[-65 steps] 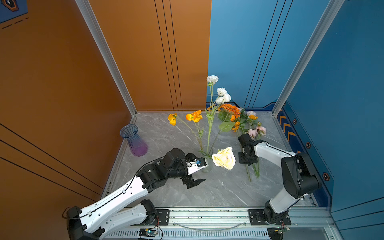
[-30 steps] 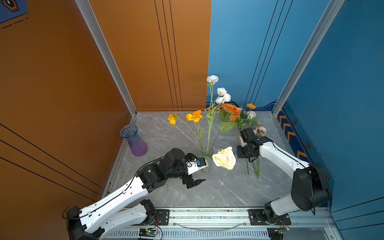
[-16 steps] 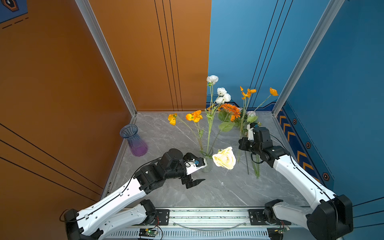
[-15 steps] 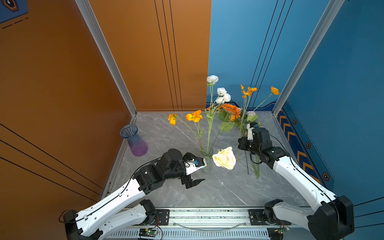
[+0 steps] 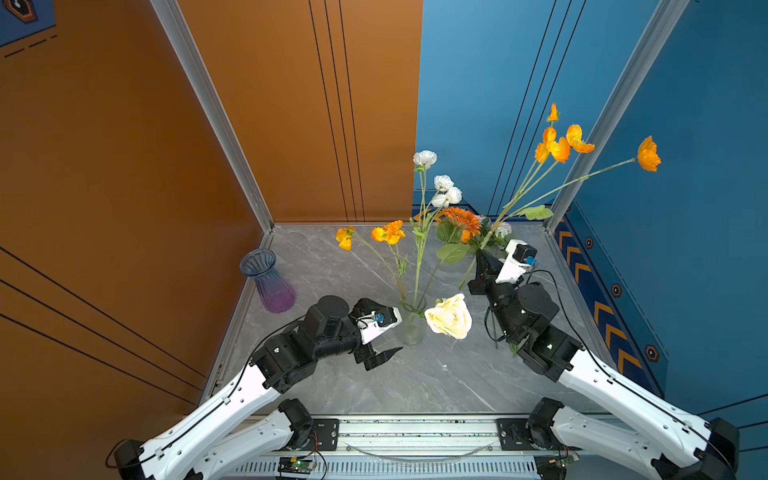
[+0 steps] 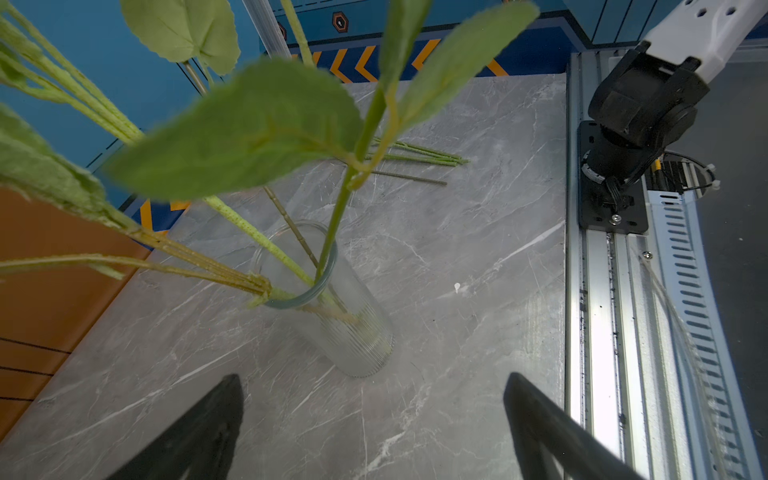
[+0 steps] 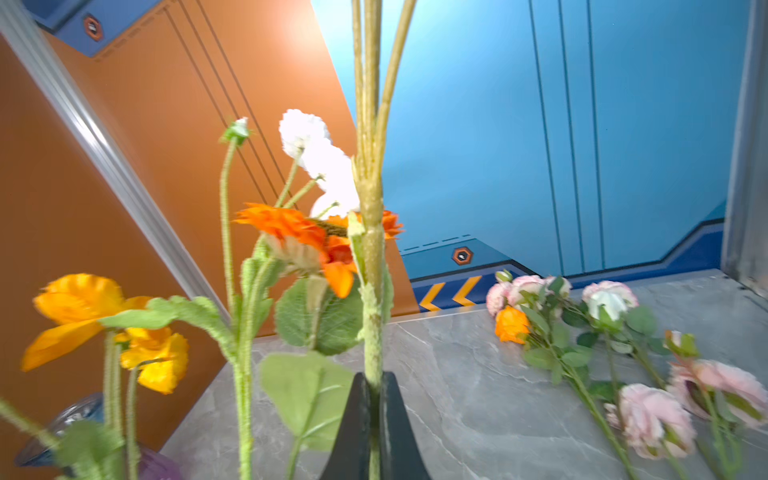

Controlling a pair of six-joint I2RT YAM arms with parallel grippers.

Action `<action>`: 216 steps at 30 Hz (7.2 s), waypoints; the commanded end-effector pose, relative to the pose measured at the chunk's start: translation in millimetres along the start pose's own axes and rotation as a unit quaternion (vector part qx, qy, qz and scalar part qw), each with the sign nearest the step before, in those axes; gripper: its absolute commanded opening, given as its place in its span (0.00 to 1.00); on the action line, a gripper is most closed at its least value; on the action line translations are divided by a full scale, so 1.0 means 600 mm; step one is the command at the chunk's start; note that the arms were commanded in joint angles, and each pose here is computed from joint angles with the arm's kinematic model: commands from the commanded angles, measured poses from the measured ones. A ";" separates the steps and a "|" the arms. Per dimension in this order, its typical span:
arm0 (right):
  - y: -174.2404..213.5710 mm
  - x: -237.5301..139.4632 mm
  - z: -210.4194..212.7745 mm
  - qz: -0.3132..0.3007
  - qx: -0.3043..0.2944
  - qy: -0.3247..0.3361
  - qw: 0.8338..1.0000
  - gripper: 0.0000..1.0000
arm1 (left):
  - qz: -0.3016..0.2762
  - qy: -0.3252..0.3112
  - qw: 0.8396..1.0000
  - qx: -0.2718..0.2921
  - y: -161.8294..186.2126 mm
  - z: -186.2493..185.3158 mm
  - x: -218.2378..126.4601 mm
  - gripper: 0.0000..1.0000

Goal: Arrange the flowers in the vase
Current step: 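Lift the yellow poppy stems upright with the right gripper, then carry the yellow poppies over the clear vase and lower stems in, then open the right gripper and draw it back from the vase, then close the left gripper around the clear vase and lift it, then carry the clear vase with the left gripper farther from the robot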

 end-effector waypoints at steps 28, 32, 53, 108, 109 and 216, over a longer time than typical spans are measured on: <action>0.186 0.007 0.139 -0.082 -0.009 -0.093 0.992 0.00 | -0.030 0.017 0.999 -0.012 -0.020 -0.003 -0.012 0.98; 0.207 0.005 0.150 -0.074 -0.027 -0.091 0.993 0.00 | -0.030 0.018 0.999 -0.013 -0.019 -0.003 -0.011 0.98; 0.217 -0.019 0.149 -0.019 -0.085 -0.073 0.994 0.37 | -0.031 0.024 0.999 -0.015 -0.020 -0.005 -0.010 0.98; 0.235 -0.144 0.072 0.339 -0.130 -0.178 0.915 1.00 | -0.040 -0.011 0.998 -0.040 -0.016 0.003 -0.006 0.98; 0.240 -0.151 0.073 0.347 -0.127 -0.190 0.909 1.00 | -0.036 -0.018 0.998 -0.053 -0.012 0.006 0.000 0.98; 0.075 -0.039 0.021 0.150 -0.080 -0.242 0.955 1.00 | -0.294 -0.143 0.943 -0.065 -0.147 0.243 0.174 0.41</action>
Point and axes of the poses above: each gripper's point midway between its finger pads, its own x axis out along the fingers, its own z axis along the line the jaws close on, y = z × x, the point moved 6 cm from there along -x, back along the fingers, and after that the axes turned 2 degrees about -x, right-handed, at the moved point
